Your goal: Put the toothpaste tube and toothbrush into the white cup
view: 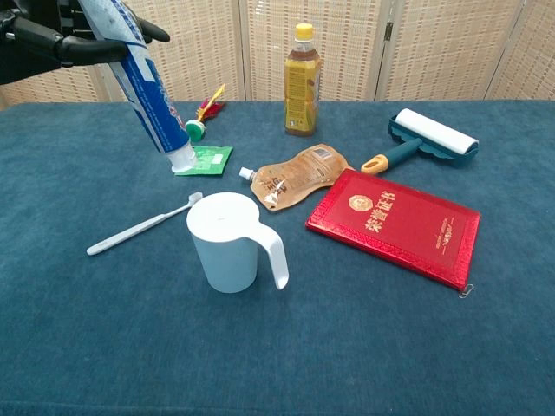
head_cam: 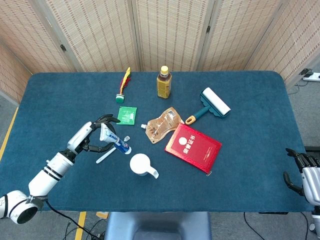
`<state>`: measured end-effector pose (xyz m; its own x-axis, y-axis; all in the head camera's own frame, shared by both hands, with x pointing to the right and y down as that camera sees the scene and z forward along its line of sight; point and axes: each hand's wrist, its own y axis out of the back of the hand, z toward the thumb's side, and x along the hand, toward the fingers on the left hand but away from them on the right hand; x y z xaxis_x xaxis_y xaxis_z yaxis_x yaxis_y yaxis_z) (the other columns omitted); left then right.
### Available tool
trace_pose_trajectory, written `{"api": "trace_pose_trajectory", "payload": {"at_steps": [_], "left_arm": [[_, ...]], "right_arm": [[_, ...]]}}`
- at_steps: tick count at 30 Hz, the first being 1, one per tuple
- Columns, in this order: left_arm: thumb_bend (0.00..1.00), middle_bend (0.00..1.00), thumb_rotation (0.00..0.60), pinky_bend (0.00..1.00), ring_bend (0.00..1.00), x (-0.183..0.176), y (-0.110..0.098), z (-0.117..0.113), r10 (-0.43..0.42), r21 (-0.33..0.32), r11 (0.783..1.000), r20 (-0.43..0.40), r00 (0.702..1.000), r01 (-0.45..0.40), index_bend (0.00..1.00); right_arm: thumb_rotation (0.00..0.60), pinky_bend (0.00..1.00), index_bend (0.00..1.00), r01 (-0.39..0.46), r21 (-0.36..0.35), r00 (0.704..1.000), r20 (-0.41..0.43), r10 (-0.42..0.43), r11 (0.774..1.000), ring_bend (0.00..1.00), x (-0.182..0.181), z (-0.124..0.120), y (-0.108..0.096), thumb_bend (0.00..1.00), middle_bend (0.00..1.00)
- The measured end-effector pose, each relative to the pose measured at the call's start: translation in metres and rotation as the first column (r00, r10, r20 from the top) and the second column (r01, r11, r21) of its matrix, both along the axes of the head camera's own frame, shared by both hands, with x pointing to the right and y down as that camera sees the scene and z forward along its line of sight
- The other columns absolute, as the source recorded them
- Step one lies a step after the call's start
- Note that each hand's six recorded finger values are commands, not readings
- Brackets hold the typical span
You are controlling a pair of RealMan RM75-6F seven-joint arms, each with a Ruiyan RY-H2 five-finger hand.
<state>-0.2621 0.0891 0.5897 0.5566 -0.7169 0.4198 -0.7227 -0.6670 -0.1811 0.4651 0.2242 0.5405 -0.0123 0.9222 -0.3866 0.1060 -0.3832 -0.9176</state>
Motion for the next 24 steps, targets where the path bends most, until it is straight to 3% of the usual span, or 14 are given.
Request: {"api": "trace_pose_trajectory", "payload": {"at_steps": [11, 24], "left_arm": [[0.38, 0.26, 0.600, 0.14, 0.09, 0.038, 0.023, 0.007, 0.113, 0.014, 0.994, -0.011, 0.994, -0.112, 0.68], [0.38, 0.26, 0.600, 0.14, 0.09, 0.064, 0.032, 0.013, 0.180, 0.017, 0.984, -0.006, 0.984, -0.180, 0.68]], "right_arm": [[0.600, 0.25, 0.17, -0.004, 0.000, 1.000, -0.001, 0.004, 1.000, 0.25, 0.002, 0.000, 0.001, 0.34, 0.30], [0.600, 0.25, 0.17, -0.010, -0.004, 1.000, -0.003, 0.010, 1.000, 0.25, 0.004, 0.001, 0.002, 0.34, 0.30]]}}
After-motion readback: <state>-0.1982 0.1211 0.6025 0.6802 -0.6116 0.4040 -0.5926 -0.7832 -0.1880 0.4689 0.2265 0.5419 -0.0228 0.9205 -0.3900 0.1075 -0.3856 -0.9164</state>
